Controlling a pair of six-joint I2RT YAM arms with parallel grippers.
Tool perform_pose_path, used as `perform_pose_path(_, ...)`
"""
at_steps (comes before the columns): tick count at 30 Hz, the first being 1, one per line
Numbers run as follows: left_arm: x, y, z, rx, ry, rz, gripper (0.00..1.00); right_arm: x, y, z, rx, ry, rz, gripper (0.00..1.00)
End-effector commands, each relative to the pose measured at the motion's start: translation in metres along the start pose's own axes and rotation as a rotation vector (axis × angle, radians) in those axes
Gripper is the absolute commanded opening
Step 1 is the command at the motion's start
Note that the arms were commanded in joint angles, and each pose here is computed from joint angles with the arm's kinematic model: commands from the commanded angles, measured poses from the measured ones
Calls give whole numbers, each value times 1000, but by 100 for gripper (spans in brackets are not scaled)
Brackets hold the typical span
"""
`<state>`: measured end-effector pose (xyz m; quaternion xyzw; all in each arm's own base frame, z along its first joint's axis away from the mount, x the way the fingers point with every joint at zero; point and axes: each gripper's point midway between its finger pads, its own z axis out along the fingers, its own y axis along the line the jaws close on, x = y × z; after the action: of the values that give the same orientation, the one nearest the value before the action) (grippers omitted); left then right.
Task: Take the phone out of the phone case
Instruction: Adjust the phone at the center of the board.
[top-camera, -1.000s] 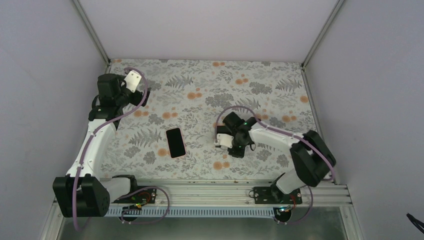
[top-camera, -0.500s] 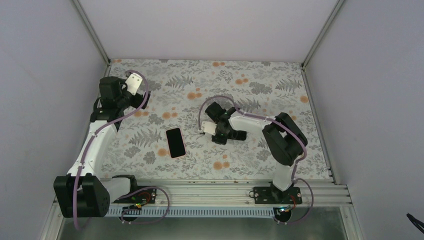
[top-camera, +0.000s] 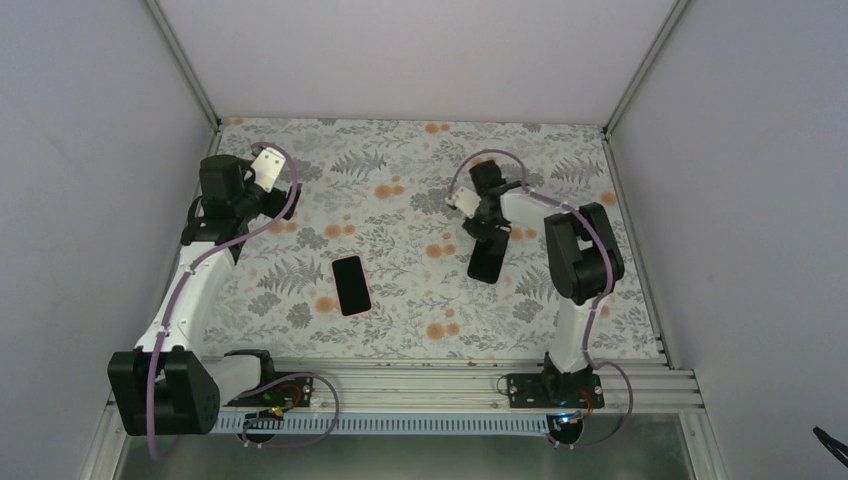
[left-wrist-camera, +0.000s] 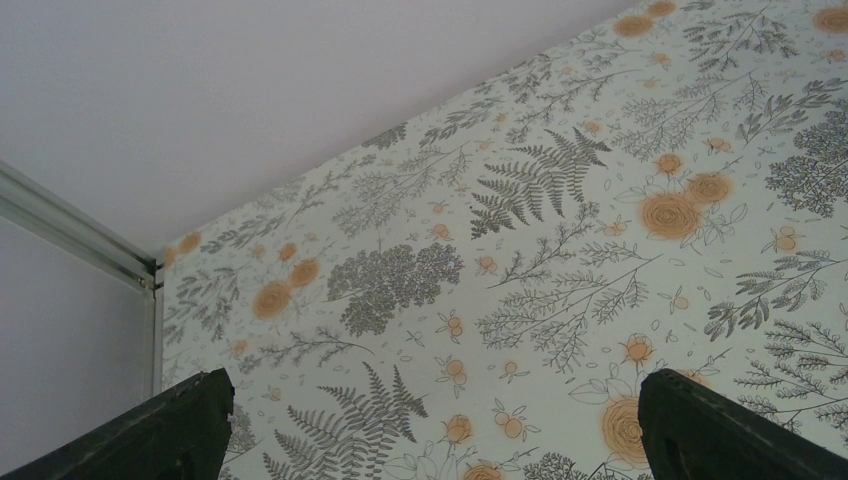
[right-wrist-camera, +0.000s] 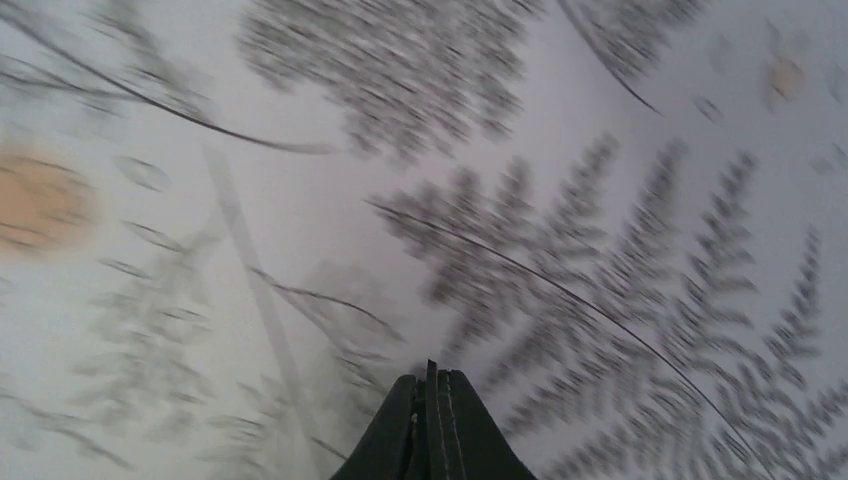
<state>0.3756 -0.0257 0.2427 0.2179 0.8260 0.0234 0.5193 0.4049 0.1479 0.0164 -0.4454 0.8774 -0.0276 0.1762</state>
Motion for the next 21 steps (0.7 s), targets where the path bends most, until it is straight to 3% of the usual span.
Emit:
perform_pose_path(1, -5, 0, -5, -1, -27, 10, 100, 50, -8, 12, -26, 108, 41, 4)
perform_pose_path(12, -3, -8, -7, 40, -26, 18, 100, 140, 53, -25, -125, 186, 35, 4)
perform_pose_path(18, -5, -7, -8, 38, -30, 20, 100, 142, 59, -64, -74, 109, 23, 6)
perform_pose_path(20, -6, -6, -9, 35, -29, 23, 100, 136, 56, -82, -51, 69, 11, 29)
perform_pose_path(21, -7, -5, -10, 28, -32, 25, 100, 132, 53, -91, -24, 41, 1, 50)
